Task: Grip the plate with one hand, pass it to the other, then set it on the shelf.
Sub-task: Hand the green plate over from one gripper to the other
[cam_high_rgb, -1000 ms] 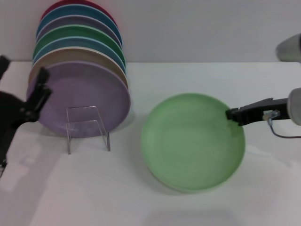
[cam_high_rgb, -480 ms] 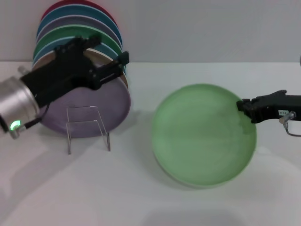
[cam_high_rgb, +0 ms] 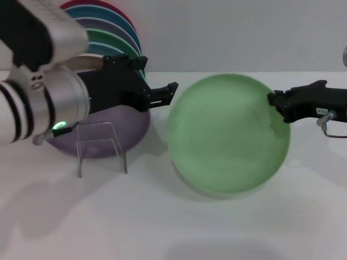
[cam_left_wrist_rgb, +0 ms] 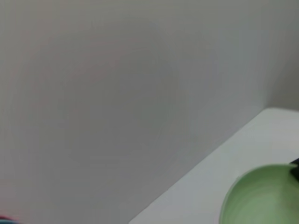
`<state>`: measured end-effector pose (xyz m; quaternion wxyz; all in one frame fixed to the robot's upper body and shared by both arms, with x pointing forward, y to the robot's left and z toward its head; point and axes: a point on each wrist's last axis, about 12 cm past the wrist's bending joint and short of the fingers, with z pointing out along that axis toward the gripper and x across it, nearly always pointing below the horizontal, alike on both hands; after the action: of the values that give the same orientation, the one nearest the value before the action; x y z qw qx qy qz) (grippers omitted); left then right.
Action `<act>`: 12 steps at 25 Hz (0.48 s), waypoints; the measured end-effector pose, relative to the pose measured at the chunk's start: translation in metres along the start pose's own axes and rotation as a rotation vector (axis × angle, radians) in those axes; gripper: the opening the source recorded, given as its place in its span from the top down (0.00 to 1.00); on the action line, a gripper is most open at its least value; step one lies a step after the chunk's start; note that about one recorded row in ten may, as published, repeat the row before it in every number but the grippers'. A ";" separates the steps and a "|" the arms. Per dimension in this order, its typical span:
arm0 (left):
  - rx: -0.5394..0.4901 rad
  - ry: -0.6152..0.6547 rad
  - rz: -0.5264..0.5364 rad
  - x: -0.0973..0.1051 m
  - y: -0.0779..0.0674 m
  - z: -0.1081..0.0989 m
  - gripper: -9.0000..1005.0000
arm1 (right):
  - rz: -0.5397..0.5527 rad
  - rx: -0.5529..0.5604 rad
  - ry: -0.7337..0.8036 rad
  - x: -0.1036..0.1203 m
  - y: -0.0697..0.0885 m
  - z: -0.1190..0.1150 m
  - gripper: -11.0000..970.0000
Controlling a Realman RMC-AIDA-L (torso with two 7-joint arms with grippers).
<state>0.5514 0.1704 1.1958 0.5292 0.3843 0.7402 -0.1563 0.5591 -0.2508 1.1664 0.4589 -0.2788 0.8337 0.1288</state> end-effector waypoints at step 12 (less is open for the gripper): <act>0.004 0.069 0.060 -0.015 0.007 0.008 0.34 | -0.008 -0.021 0.012 0.005 0.007 0.002 0.93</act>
<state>0.5639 0.1642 1.2080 0.5070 0.4128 0.7456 -0.1286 0.5546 -0.2457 1.1608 0.4516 -0.2875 0.8339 0.1341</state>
